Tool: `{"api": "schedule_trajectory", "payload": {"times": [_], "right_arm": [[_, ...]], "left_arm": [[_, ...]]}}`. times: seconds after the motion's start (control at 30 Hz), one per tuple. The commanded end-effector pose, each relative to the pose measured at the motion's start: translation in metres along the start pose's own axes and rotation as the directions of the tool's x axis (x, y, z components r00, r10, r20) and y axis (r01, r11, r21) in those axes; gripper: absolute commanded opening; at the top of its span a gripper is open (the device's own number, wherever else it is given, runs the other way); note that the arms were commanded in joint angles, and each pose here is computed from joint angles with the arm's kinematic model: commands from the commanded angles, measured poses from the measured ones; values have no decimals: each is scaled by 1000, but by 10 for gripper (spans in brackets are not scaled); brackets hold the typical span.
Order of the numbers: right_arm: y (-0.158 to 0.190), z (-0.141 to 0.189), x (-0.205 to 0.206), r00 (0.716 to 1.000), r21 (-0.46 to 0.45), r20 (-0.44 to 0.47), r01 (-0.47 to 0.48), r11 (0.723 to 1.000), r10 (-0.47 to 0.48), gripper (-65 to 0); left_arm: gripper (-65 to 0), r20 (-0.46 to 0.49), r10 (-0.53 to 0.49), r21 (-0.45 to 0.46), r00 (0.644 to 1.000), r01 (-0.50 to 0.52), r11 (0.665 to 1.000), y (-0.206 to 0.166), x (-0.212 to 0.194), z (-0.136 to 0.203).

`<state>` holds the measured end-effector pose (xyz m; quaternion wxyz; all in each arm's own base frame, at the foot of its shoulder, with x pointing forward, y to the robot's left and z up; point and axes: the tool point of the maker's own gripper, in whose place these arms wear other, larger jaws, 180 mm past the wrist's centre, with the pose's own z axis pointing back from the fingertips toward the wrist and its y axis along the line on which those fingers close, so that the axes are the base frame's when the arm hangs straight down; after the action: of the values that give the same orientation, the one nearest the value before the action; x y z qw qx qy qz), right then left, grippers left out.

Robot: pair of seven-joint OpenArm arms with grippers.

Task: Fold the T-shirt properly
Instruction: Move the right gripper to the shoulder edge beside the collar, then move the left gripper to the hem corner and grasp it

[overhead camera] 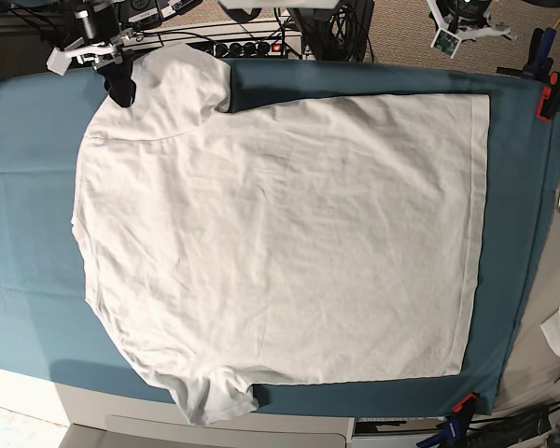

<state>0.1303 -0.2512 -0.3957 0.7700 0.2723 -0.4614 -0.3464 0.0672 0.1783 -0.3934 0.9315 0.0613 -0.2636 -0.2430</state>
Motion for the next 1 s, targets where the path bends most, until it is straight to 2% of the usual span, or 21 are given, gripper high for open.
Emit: {"api": "schedule_trajectory", "payload": {"times": [0.0, 0.13, 0.17, 0.23, 0.37, 0.47, 0.6, 0.87, 0.97], "right_arm": [[-10, 4, -14, 996, -51, -82, -33, 998, 29, -423], [-15, 4, -13, 993, -67, -102, -68, 995, 61, -625], [-15, 5, -13, 993, -69, -103, -71, 995, 63, -650], [-17, 5, -13, 991, -74, -111, -81, 994, 73, -650], [-17, 5, -12, 991, -75, -110, -85, 993, 77, -650], [-17, 5, -12, 991, -75, -110, -86, 993, 77, -650], [-17, 5, -12, 991, -75, -110, -86, 993, 77, -650], [-18, 5, -5, 989, -74, -110, -107, 992, 99, -650], [-18, 5, -5, 989, -74, -109, -106, 992, 98, -650]], "left_arm": [[-626, 15, -12, 14, 1000, 12, 1000, 4, 5, 2], [-617, -2, -14, 35, 1000, 14, 999, 10, 7, -2], [-601, -6, -17, 43, 1000, 17, 999, 12, 8, -3], [-562, -8, -41, 78, 999, 42, 996, 20, 14, -3], [-495, 46, -5, 140, 999, -1, 990, 41, 39, 9], [-467, 107, 49, 191, 993, -69, 979, 68, 63, 28], [-467, 139, 161, 241, 977, -191, 952, 109, 62, 39], [-467, 251, 316, 172, 915, -364, 916, 148, 73, 62], [-467, 265, 429, 87, 863, -465, 881, 153, 68, 52]]}}
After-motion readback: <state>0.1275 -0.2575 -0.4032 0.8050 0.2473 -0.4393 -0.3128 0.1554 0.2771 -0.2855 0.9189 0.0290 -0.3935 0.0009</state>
